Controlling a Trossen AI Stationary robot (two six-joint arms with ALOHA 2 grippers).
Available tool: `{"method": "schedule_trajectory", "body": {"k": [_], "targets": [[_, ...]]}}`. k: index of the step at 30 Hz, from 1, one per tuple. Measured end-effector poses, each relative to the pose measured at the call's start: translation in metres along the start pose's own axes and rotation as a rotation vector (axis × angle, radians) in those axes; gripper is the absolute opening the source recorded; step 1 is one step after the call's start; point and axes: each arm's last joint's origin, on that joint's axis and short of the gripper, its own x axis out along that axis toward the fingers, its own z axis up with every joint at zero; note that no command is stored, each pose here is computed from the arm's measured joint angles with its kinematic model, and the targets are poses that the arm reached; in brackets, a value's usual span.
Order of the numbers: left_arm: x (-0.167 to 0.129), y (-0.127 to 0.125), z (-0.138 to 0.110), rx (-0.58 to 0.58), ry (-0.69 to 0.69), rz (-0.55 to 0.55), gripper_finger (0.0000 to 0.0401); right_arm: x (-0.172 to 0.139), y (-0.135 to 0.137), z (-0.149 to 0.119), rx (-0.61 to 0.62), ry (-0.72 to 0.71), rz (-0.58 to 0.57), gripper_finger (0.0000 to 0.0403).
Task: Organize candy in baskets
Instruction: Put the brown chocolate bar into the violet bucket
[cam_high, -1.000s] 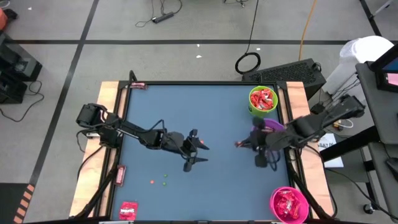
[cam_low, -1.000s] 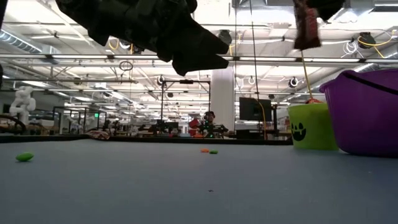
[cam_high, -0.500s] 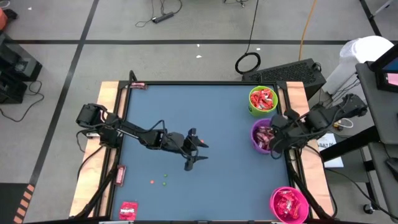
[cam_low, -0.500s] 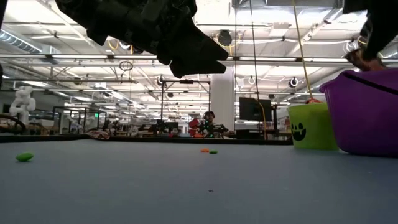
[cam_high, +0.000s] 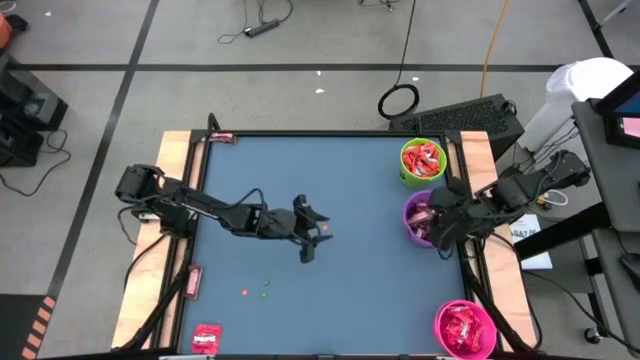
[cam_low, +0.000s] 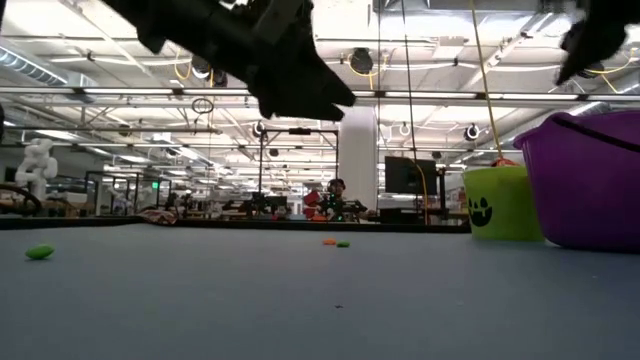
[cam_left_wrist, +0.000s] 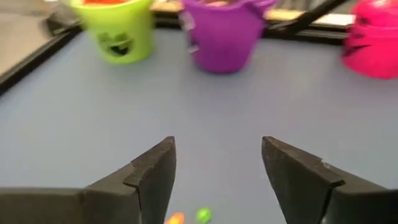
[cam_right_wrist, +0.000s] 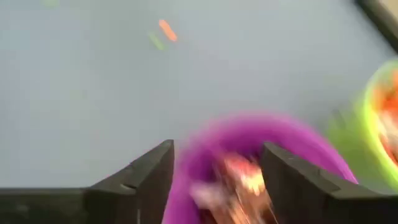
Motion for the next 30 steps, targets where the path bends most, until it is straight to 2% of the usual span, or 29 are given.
{"method": "schedule_trajectory", "body": {"k": [5,8,13,19,26,30], "targets": [[-0.025,0.016,0.018,-0.055,0.087,0.144,0.0242,0.012,0.026,0.015,-0.172,-0.294,0.128,0.0246],[-0.037,0.033,0.020,-0.100,0.144,0.269,0.0242,0.027,0.041,0.024,-0.293,-0.468,0.120,0.0249],[-0.054,0.069,0.004,-0.144,0.364,0.473,0.0242,0.059,0.059,0.031,-0.443,-0.639,0.095,0.0249],[-0.067,0.111,-0.019,-0.153,0.635,0.645,0.0242,0.095,0.064,0.040,-0.535,-0.655,-0.005,0.0249],[-0.076,0.151,-0.026,-0.136,0.750,0.732,0.0242,0.129,0.055,0.060,-0.590,-0.650,-0.150,0.0249],[-0.082,0.175,-0.030,-0.147,0.813,0.755,0.0242,0.140,0.038,0.068,-0.552,-0.608,-0.240,0.0243]]}}
